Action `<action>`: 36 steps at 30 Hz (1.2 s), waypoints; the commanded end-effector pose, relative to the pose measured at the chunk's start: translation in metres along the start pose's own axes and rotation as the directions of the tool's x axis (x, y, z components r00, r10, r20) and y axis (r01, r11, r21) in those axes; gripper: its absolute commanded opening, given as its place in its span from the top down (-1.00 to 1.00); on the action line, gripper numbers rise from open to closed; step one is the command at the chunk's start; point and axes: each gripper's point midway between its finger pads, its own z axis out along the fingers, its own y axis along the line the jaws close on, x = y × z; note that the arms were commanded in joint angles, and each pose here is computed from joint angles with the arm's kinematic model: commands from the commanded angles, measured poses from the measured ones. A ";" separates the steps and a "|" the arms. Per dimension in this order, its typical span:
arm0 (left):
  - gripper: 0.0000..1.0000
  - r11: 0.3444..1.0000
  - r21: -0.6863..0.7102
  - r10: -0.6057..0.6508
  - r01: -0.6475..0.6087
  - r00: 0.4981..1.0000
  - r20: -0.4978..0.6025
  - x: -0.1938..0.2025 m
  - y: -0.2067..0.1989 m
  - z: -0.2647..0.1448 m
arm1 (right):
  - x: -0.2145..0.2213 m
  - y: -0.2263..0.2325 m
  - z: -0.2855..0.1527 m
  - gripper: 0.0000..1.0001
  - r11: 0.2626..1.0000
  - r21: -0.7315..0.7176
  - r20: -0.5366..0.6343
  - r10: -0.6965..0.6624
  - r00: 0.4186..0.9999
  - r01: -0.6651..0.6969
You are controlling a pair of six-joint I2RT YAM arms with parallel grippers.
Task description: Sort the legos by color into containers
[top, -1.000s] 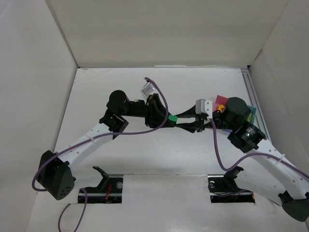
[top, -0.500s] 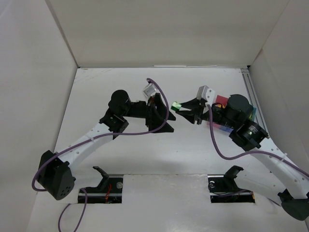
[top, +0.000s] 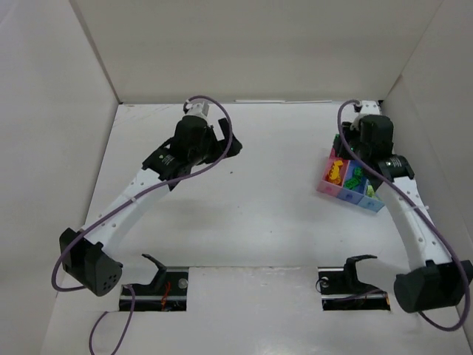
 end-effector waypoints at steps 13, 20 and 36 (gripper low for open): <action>-1.00 0.882 -0.454 -0.033 0.129 0.977 0.213 -0.041 0.111 -0.035 | 0.126 -0.150 0.023 1.00 0.843 0.516 -0.334 0.362 0.870 -0.152; -1.00 0.877 -0.463 -0.035 0.129 0.978 0.206 -0.041 0.118 -0.035 | 0.142 -0.157 0.031 0.88 0.828 0.543 -0.383 0.392 0.837 -0.139; -1.00 0.886 -0.444 -0.026 0.133 0.971 0.240 -0.047 0.112 -0.055 | 0.065 -0.135 0.004 -0.99 0.893 0.410 -0.208 0.288 0.935 -0.183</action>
